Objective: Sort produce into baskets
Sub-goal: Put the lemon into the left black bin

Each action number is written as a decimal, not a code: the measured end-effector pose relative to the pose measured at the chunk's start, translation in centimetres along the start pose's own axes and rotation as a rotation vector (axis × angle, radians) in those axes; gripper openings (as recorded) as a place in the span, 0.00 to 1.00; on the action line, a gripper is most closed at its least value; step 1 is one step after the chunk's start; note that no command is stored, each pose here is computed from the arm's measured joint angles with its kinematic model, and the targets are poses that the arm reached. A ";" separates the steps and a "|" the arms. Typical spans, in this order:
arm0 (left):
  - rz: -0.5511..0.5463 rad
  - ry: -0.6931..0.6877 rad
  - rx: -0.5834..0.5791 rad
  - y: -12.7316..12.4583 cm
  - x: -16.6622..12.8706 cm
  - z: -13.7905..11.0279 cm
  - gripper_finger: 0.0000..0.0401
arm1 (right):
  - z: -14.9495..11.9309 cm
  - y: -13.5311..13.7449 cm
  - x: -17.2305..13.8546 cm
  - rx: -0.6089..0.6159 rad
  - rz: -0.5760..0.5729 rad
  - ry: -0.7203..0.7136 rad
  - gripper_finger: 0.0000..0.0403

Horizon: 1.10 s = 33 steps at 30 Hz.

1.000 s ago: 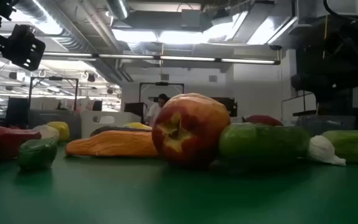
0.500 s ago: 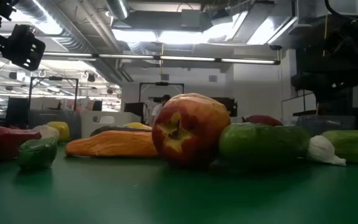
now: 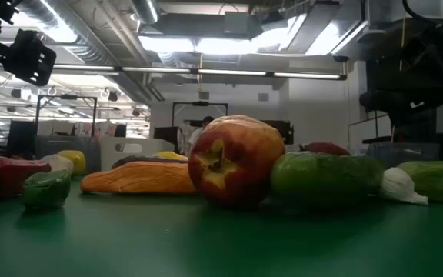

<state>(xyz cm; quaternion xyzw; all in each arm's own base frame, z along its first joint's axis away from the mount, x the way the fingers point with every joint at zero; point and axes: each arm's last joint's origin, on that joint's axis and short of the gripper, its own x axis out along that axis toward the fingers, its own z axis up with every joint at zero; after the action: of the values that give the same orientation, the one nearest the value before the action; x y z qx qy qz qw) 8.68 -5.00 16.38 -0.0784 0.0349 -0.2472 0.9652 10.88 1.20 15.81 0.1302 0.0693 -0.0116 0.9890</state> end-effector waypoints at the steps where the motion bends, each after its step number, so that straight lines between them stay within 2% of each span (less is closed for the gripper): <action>1: 0.000 -0.001 0.021 0.0 0.0 0.0 0.79 | 0.0 0.0 0.0 0.000 0.001 0.000 0.54; 10: 0.001 0.000 0.338 0.0 0.0 0.0 0.79 | 0.2 0.0 0.0 -0.001 -0.002 -0.018 0.54; 16: 0.046 -0.123 0.345 -0.1 -0.1 1.2 0.79 | 0.4 -0.3 0.0 0.002 -0.141 -0.065 0.54; 21: 0.062 -0.202 0.480 -0.2 -0.2 1.9 0.79 | 1.5 -0.1 -0.2 0.029 -0.137 -0.188 0.54; 28: 0.065 -0.256 0.478 -0.3 -0.3 2.5 0.79 | 3.0 0.4 -0.5 0.015 -0.060 -0.326 0.54; 33: 0.038 -0.325 0.319 -0.4 -0.5 3.1 0.79 | 3.2 0.4 -0.5 -0.013 -0.070 -0.343 0.54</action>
<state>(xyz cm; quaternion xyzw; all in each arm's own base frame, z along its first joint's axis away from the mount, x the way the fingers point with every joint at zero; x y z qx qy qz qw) 8.37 -4.69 19.48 0.0368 -0.1592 -0.2157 0.9627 10.77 0.75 19.00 0.1173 -0.0961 -0.0679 0.9861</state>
